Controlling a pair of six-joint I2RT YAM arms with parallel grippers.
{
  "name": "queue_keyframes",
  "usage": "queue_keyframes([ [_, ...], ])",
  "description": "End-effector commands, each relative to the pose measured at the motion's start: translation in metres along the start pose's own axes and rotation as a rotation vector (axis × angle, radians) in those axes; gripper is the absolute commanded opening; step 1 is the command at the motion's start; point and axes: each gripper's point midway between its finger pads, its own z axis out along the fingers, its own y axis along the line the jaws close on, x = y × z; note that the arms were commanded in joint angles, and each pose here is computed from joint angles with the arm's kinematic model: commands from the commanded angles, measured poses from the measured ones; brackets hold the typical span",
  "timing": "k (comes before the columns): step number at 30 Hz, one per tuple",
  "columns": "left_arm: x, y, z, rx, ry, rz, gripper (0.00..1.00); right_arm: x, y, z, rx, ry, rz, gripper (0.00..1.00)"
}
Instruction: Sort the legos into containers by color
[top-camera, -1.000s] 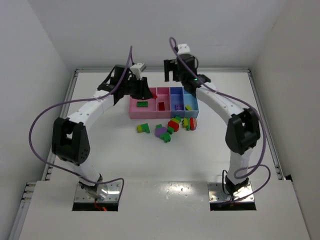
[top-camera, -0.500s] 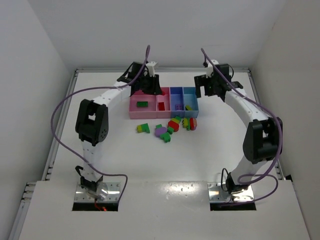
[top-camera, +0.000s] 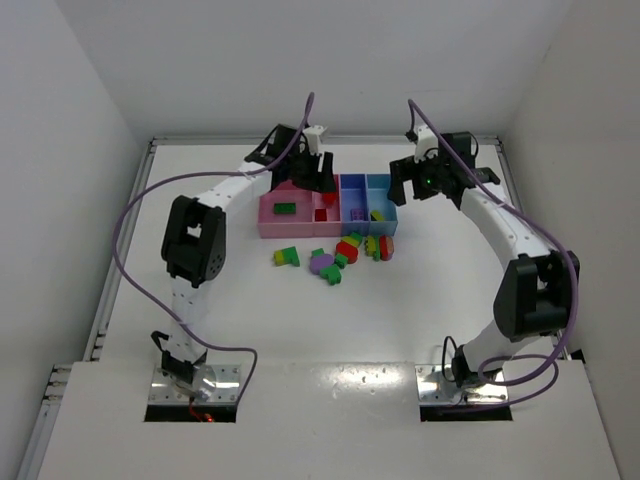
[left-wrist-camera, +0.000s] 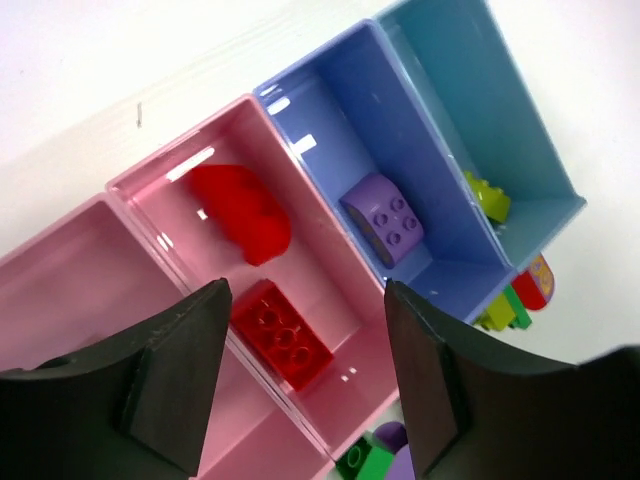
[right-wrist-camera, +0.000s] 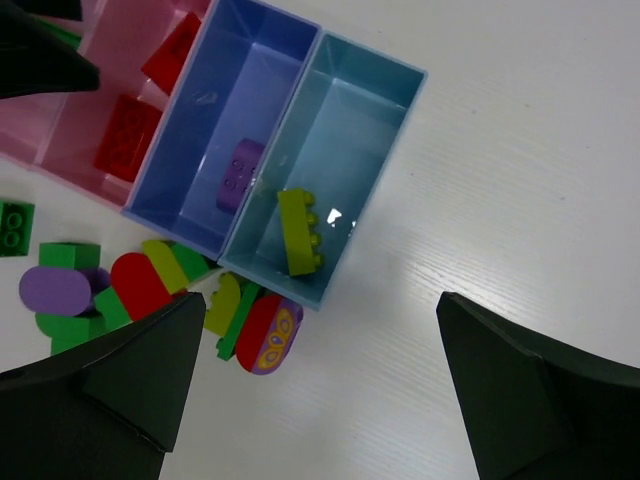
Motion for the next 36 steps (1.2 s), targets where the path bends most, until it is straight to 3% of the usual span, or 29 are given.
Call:
queue_keyframes([
  [1, -0.051, -0.038, -0.038, 0.071, -0.125, 0.104, 0.70, -0.007, 0.018, -0.006, -0.113, -0.029, -0.051, 1.00],
  [4, -0.054, -0.037, -0.068, 0.093, -0.139, 0.078, 0.70, -0.011, 0.030, -0.003, -0.196, -0.025, -0.070, 1.00],
  [6, -0.064, -0.053, -0.109, 0.142, -0.182, 0.160, 0.70, -0.012, 0.038, 0.000, -0.236, -0.023, -0.093, 0.99],
  [10, -0.046, -0.059, -0.170, 0.120, -0.153, 0.298, 0.75, -0.004, 0.059, 0.002, -0.370, -0.003, -0.149, 0.96],
  [16, 0.056, -0.058, -0.213, 0.182, 0.091, 0.611, 0.71, -0.006, 0.086, 0.002, -0.523, -0.011, -0.190, 0.92],
  [21, 0.143, -0.034, -0.211, 0.219, 0.257, 0.745, 0.69, -0.009, 0.095, 0.005, -0.550, -0.006, -0.216, 0.92],
  [24, 0.172, -0.019, -0.203, 0.219, 0.305, 0.805, 0.69, -0.008, 0.093, 0.005, -0.538, -0.002, -0.217, 0.92],
  [29, 0.169, -0.007, -0.179, 0.192, 0.228, 0.884, 0.69, -0.009, 0.094, 0.003, -0.522, -0.005, -0.238, 0.92],
  [36, 0.158, 0.008, -0.143, 0.162, 0.172, 0.870, 0.69, -0.003, 0.094, -0.002, -0.499, 0.002, -0.256, 0.92],
])
